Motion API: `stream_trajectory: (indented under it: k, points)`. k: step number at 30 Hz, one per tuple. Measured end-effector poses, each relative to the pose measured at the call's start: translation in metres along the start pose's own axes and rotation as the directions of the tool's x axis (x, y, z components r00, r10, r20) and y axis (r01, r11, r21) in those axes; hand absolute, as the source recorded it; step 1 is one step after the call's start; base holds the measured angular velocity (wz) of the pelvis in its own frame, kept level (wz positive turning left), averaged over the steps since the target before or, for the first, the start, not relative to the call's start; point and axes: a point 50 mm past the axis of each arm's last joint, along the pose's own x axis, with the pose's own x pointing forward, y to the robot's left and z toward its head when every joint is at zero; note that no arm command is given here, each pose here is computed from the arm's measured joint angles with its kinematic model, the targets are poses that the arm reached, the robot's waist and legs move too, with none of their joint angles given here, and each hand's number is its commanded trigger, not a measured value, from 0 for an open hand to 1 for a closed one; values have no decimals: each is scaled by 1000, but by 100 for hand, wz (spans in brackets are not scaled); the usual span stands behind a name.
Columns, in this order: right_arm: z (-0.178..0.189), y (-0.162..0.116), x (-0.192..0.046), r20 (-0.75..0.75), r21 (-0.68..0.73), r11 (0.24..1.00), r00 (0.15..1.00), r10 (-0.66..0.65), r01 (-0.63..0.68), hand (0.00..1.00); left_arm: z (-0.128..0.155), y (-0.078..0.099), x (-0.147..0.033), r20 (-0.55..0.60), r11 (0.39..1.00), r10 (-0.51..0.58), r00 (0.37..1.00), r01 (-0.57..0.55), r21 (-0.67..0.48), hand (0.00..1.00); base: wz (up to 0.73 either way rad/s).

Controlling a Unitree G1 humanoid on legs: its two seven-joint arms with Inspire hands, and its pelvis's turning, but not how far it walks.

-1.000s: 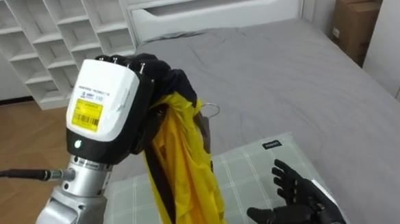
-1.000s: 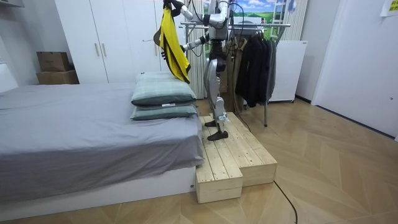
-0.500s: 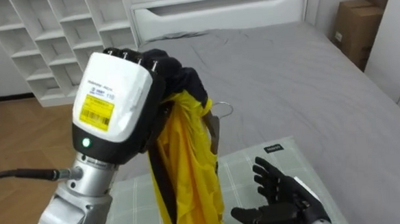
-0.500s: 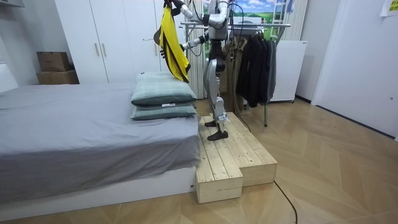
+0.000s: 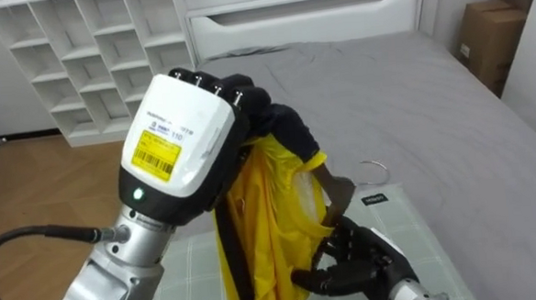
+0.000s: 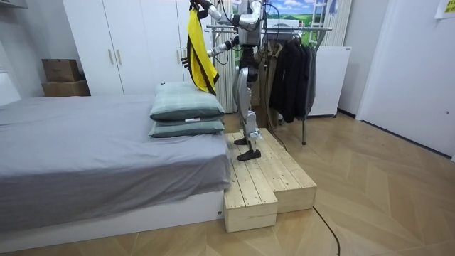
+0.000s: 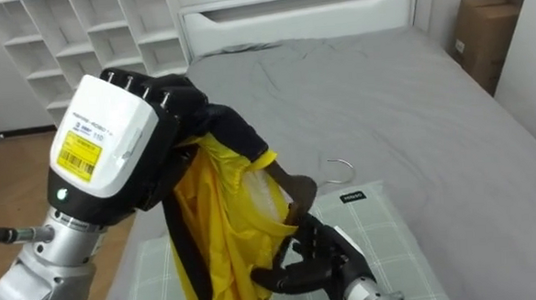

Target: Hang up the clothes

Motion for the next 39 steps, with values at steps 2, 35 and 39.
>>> stream_trajectory:
  k: [2, 35, 39]
  points:
    - [0, 0, 0, 5, 27, 1000, 1000, -2, 2, 0, 0, 1, 2, 5, 1000, 6, 1000, -6, 4, 100, 4]
    - [-2, 2, 1, 5, 85, 996, 1000, -20, 20, 100, 0, 5, 12, 41, 998, 37, 998, -39, 41, 100, 0]
    - [-1, 2, 1, 5, 84, 996, 1000, -21, 20, 100, 0, 5, 12, 41, 998, 37, 998, -39, 41, 100, 0]
